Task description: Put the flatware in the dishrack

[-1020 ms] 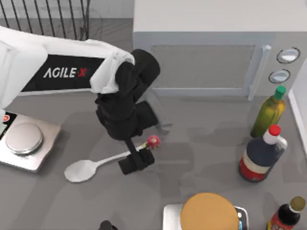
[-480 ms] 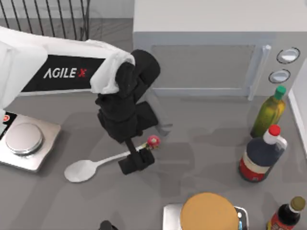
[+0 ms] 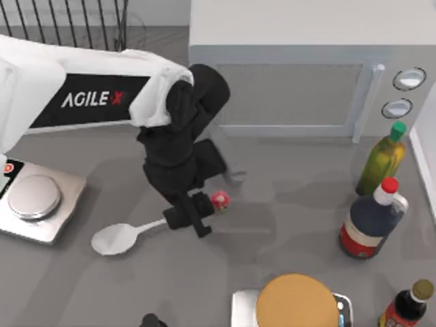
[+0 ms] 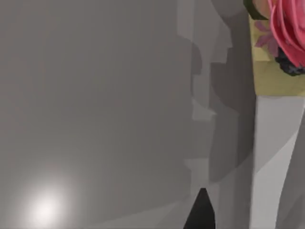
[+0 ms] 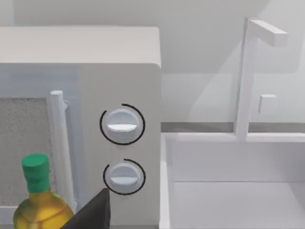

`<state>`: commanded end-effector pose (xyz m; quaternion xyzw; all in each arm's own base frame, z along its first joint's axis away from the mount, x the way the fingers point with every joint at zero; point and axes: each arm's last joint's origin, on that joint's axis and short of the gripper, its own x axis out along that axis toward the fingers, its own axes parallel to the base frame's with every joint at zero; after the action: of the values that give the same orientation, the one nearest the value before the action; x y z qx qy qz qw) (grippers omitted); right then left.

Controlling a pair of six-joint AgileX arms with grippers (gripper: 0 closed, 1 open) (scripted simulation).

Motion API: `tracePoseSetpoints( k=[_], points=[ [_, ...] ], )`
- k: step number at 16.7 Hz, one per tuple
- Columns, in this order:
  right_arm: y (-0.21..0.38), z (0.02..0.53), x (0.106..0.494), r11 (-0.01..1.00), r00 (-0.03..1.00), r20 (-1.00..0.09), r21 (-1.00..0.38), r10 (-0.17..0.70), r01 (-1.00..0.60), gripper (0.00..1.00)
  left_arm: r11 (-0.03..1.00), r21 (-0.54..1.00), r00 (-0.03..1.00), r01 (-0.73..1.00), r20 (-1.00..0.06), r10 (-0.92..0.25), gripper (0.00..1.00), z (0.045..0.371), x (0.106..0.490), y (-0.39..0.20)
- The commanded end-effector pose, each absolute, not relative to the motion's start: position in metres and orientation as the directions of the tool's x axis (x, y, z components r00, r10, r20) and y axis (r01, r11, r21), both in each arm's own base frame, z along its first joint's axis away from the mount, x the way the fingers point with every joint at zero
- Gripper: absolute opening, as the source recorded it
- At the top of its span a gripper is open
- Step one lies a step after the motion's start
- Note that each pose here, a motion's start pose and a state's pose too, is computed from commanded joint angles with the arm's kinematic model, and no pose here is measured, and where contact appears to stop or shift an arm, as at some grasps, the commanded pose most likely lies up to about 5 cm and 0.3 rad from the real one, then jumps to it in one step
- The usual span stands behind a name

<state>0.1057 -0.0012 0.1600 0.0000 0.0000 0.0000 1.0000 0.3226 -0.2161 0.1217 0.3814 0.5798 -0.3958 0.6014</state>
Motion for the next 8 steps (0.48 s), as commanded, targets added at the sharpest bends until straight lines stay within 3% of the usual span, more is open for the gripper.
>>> tracePoseSetpoints(
  k=[3,8],
  points=[
    [-0.001,0.160,0.106,1.000,1.000,0.000,0.000,0.000,0.000,1.00,0.398,0.001,0.016,0.917,-0.999,-0.034,0.00,0.154,0.332,-0.222],
    [-0.001,0.160,0.106,1.000,1.000,0.000,0.000,0.000,0.000,1.00,0.395,-0.019,-0.015,0.918,-1.000,-0.013,0.00,0.243,0.334,-0.223]
  ],
)
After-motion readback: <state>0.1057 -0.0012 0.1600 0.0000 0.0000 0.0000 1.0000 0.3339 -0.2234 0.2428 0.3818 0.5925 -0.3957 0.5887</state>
